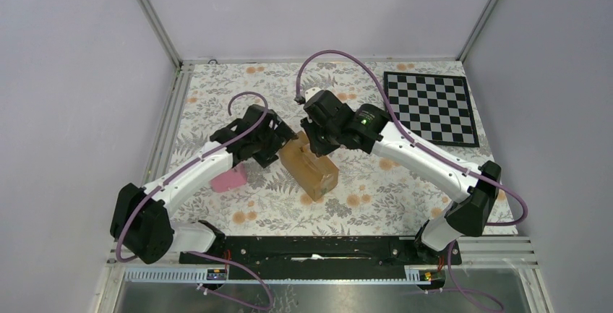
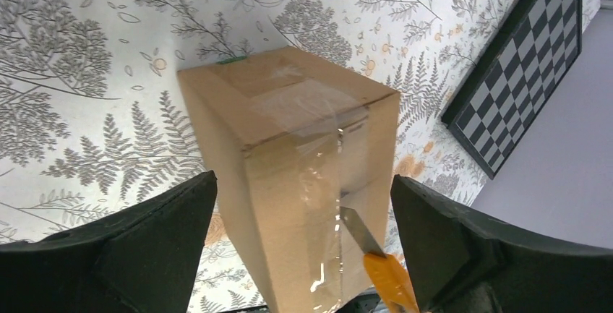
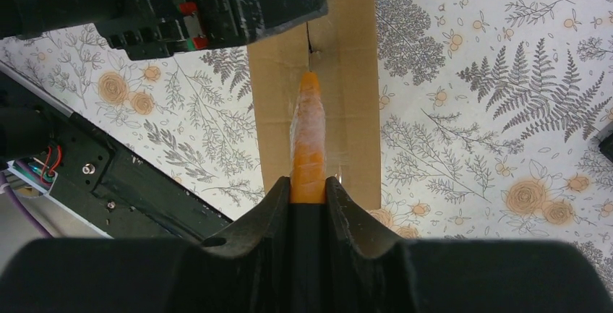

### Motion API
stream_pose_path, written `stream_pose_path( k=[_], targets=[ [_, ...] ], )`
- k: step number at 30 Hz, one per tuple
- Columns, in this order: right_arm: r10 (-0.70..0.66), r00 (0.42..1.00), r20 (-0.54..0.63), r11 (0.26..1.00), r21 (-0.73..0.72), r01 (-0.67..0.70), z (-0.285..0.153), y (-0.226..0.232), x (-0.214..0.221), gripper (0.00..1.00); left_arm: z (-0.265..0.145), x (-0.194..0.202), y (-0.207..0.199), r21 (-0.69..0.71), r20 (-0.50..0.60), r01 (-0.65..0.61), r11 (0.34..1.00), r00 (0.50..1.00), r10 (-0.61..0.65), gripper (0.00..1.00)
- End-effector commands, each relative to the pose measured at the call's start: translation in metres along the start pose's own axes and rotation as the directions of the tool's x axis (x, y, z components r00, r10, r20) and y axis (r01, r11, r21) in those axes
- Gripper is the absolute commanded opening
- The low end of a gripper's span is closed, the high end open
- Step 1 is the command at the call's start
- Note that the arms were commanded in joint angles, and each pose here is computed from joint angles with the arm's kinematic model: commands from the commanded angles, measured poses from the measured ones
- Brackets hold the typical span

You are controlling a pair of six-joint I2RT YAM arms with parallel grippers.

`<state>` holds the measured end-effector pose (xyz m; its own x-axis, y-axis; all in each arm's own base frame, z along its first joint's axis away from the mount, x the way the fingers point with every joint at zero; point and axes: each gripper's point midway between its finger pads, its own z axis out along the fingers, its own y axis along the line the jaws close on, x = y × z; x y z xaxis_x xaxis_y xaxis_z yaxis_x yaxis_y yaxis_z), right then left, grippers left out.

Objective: Unpack the express box
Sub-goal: Cut the express box at the center of the board.

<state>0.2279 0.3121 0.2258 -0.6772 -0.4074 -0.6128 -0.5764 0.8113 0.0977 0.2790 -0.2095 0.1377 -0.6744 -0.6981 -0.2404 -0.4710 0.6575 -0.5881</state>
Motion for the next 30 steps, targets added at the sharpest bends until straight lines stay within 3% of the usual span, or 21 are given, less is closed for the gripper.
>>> stream_pose_path(
  k=[1, 13, 24, 30],
  targets=[
    [-0.010, 1.000, 0.017, 0.998, -0.058, 0.011, -0.007, 0.011, -0.006, 0.00, -0.006, -0.004, -0.027, 0.041, 0.021, 0.014, 0.999, 1.000, -0.015, 0.99],
    [-0.005, 1.000, 0.021, 0.998, -0.057, 0.007, -0.008, 0.011, -0.005, 0.00, -0.001, 0.005, -0.004, -0.108, 0.022, 0.016, 0.994, 1.000, -0.014, 0.98],
    [-0.003, 1.000, 0.020, 0.998, -0.059, 0.004, -0.009, 0.010, -0.004, 0.00, -0.007, -0.003, 0.007, -0.191, 0.059, 0.022, 0.981, 0.998, -0.011, 0.74],
    [0.001, 1.000, 0.017, 0.998, -0.063, 0.000, -0.009, 0.011, -0.003, 0.00, -0.005, -0.003, 0.002, -0.201, 0.057, 0.023, 0.979, 0.998, -0.012, 0.71]
  ],
)
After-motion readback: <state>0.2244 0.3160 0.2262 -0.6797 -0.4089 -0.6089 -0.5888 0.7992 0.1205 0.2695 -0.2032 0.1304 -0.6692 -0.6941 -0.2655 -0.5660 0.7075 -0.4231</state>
